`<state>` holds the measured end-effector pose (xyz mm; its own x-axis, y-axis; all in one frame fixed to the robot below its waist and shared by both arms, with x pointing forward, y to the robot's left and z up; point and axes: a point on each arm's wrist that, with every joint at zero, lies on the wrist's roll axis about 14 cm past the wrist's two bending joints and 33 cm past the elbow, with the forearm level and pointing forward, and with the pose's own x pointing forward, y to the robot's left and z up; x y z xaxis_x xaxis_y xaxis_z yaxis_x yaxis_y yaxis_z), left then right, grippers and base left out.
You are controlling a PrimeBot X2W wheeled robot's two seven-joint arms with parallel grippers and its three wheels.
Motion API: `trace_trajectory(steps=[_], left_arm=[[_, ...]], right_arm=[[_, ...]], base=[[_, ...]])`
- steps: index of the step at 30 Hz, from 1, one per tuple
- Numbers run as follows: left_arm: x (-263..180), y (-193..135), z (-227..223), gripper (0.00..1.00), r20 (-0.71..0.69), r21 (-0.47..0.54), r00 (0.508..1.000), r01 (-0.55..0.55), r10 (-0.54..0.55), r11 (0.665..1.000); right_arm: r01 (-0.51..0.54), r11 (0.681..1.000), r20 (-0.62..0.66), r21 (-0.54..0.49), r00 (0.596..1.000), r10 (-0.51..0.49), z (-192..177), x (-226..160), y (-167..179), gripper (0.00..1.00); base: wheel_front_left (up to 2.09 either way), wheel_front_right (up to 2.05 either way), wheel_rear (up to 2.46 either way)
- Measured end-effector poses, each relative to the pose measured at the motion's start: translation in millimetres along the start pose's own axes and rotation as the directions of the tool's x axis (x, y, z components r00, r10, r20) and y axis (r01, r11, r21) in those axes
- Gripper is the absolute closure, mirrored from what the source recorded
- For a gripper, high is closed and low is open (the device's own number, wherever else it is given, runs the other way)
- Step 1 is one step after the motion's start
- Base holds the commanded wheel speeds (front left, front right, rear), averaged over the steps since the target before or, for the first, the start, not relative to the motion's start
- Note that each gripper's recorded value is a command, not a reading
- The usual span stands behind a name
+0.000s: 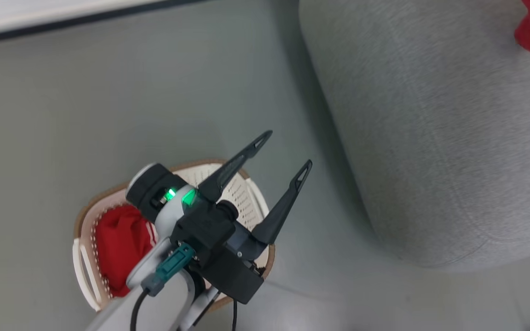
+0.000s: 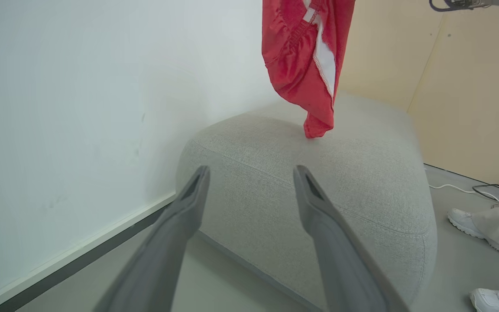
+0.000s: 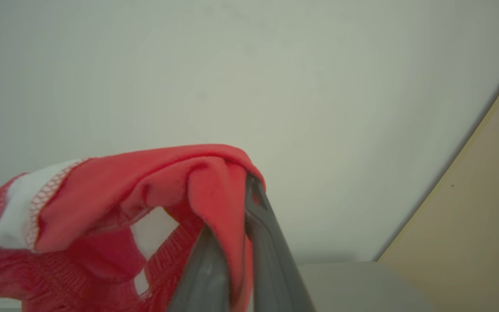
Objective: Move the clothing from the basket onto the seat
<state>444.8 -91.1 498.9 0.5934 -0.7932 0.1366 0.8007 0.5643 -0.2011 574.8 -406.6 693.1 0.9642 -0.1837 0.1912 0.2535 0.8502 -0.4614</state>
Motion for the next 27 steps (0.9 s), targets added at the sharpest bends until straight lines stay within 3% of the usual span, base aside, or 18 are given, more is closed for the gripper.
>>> trace_trajectory(steps=[10,17,22,23,24,26,27], left_arm=[[9,33,-33,0.00,-0.038,-0.014,0.999,-0.016,0.015,1.000],[14,41,-64,0.00,-0.078,-0.051,0.997,-0.007,0.003,0.999],[13,41,-72,0.00,-0.101,-0.053,0.995,-0.009,0.004,0.999],[13,41,-72,0.00,-0.101,-0.051,0.995,-0.009,0.004,0.999],[13,41,-71,0.00,-0.102,-0.049,0.995,-0.009,0.004,0.999],[13,40,-70,0.00,-0.097,-0.045,0.995,-0.003,-0.001,0.999],[13,40,-70,0.00,-0.099,-0.041,0.995,0.000,-0.004,0.999]], right_arm=[[-0.050,0.997,-0.166,0.053,0.984,0.058,-102,20,73,1.00],[-0.084,0.992,-0.342,0.096,0.933,0.113,-187,-3,121,1.00],[-0.100,0.989,-0.407,0.110,0.903,0.137,-209,-21,135,1.00],[-0.097,0.989,-0.416,0.114,0.899,0.136,-211,-23,136,0.89],[-0.096,0.989,-0.416,0.116,0.899,0.136,-211,-24,136,0.65],[-0.097,0.988,-0.417,0.118,0.899,0.138,-210,-26,136,0.36],[-0.100,0.987,-0.417,0.123,0.898,0.143,-209,-28,137,0.00]], base=[[0.00,0.00,0.00],[0.00,0.00,0.00],[0.00,0.00,0.00],[0.00,0.00,0.00],[0.00,0.00,0.00],[0.00,0.00,0.00],[0.00,0.00,0.00]])
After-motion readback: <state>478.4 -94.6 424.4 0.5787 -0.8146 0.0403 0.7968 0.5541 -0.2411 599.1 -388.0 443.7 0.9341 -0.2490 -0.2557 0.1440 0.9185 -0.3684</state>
